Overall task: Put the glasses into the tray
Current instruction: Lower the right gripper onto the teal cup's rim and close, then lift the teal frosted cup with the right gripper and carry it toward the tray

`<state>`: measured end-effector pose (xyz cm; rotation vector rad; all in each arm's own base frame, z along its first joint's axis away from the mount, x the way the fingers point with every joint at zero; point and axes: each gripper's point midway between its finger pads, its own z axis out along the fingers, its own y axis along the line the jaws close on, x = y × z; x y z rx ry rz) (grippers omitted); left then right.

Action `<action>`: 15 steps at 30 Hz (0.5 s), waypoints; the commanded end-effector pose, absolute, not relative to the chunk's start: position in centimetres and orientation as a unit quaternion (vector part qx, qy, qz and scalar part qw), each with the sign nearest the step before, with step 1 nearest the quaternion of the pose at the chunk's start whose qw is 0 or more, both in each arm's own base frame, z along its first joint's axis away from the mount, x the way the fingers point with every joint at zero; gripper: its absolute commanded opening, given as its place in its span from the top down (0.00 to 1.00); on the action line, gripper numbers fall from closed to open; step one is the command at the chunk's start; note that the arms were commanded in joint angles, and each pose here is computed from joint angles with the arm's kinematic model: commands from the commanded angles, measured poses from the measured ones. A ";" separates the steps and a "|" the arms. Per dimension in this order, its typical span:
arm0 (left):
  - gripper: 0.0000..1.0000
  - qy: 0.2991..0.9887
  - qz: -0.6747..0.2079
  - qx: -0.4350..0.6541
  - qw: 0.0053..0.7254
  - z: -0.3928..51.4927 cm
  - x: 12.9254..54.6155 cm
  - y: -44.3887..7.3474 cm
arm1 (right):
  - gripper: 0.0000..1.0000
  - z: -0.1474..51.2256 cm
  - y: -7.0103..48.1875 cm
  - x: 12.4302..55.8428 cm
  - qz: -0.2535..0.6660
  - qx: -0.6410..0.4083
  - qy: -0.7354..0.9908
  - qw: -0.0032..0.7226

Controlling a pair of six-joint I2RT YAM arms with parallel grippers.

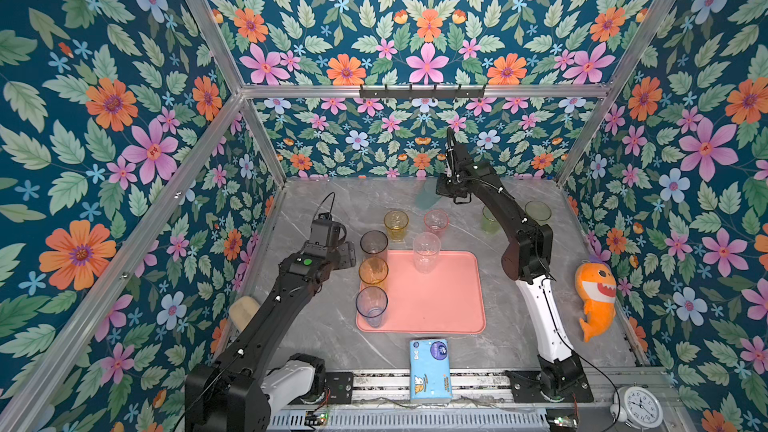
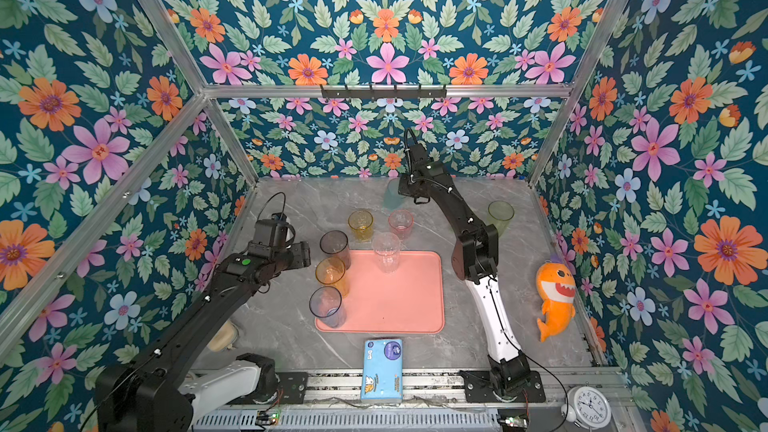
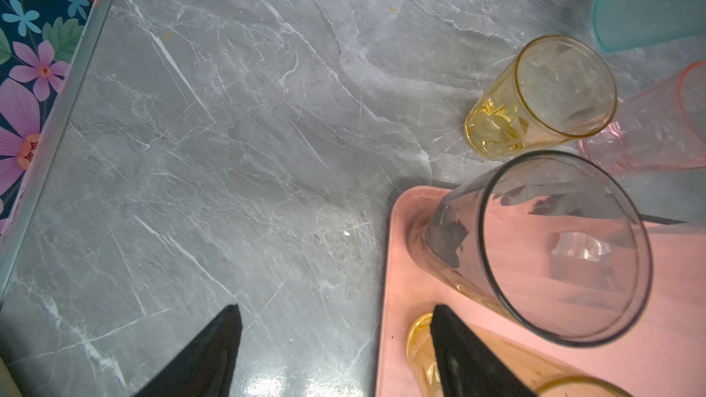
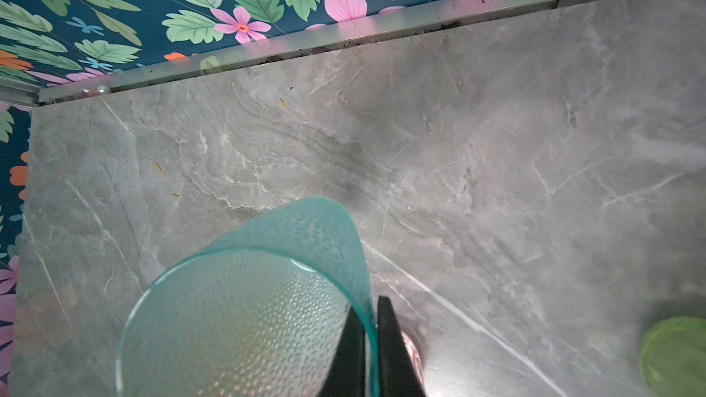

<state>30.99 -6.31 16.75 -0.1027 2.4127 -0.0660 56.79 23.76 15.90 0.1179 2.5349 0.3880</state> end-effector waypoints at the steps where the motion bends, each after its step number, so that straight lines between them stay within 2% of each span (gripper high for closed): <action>1: 0.19 0.932 -0.026 -0.039 0.359 17.0 31.0 -6.3 | 1.00 17.2 23.3 56.2 0.133 0.035 0.947 0.290; 15: 0.19 0.932 -0.029 -0.039 0.360 17.1 31.0 -6.4 | 1.00 21.6 21.5 54.4 0.107 0.020 0.943 0.314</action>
